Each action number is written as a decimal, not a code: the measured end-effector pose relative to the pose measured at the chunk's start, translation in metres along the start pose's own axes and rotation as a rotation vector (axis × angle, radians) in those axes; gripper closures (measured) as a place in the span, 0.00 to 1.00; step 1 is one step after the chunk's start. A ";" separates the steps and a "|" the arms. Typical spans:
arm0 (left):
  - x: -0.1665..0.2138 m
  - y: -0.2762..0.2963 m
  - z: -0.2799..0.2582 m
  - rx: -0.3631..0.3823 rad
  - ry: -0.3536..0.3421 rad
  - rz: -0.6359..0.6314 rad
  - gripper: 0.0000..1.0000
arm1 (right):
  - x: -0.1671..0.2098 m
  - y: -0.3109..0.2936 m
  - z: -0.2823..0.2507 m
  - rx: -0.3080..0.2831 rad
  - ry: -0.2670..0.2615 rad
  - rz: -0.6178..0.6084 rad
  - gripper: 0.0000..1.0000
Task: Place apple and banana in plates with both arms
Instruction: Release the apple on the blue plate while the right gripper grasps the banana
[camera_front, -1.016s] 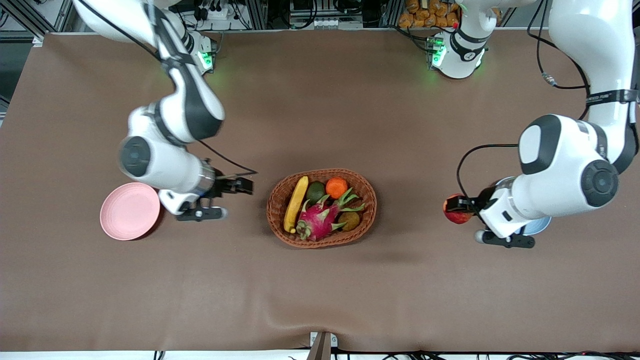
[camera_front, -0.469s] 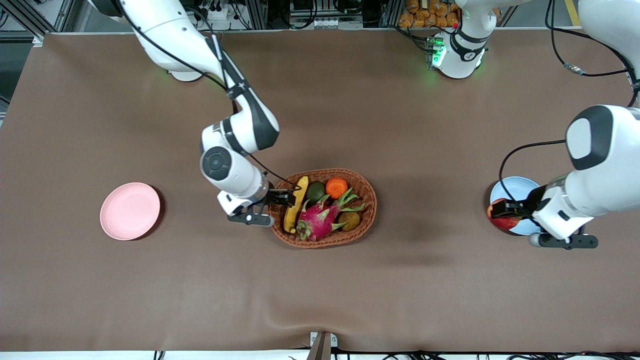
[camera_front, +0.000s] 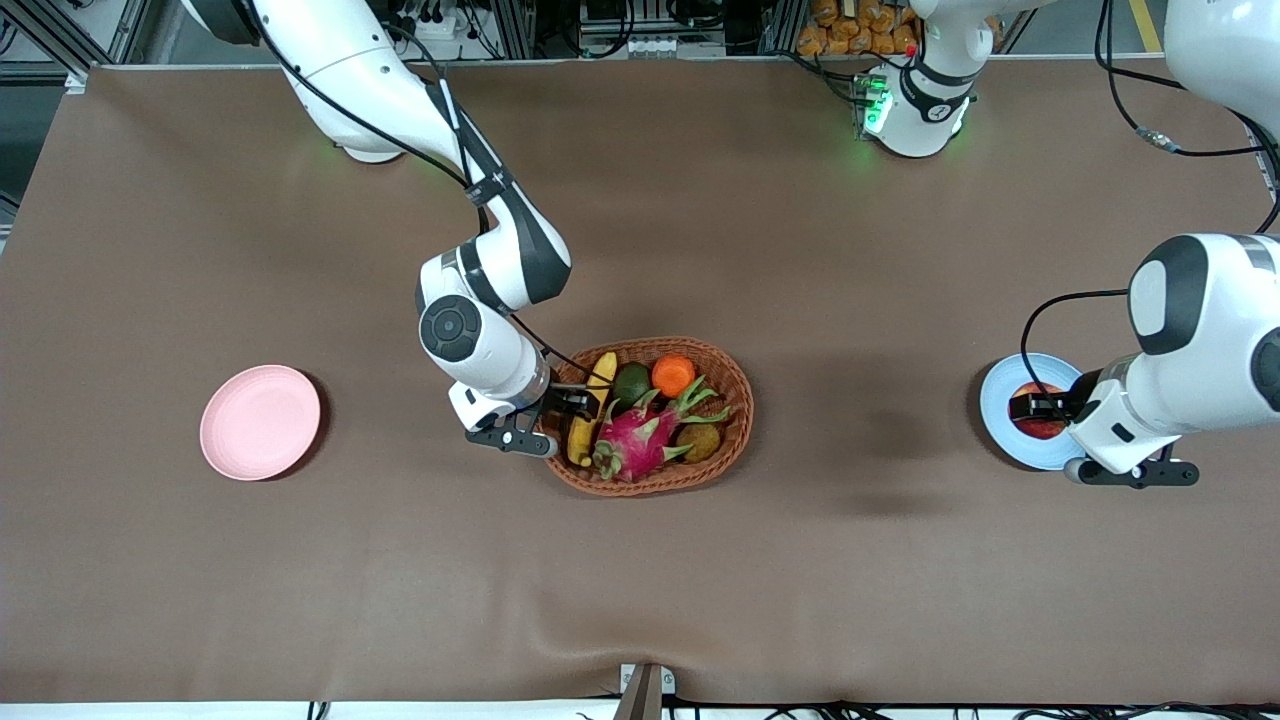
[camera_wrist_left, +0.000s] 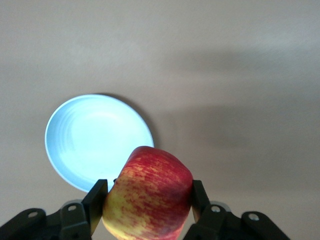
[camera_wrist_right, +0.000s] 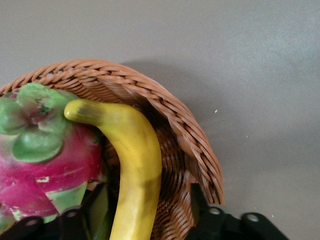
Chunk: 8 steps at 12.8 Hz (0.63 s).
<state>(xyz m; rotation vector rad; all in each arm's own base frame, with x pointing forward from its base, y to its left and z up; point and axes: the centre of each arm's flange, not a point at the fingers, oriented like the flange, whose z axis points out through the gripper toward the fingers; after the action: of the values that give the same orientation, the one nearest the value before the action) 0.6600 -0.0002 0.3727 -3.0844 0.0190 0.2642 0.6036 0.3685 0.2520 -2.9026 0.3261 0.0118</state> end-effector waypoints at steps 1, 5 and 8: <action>-0.003 -0.012 0.011 -0.001 -0.020 -0.017 0.27 | 0.001 0.000 0.003 0.002 0.007 0.001 0.29; -0.019 -0.068 0.071 -0.027 -0.051 -0.098 0.27 | -0.001 -0.001 0.019 0.002 0.020 -0.002 0.28; -0.029 -0.092 0.116 -0.047 -0.017 -0.134 0.27 | -0.004 -0.006 0.026 0.008 0.033 -0.009 0.28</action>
<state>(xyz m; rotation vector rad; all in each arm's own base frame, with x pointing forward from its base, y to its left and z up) 0.6129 0.0970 0.2680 -3.1117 -0.1970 0.2890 0.6012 0.3812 0.2277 -2.8990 0.3181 -0.0390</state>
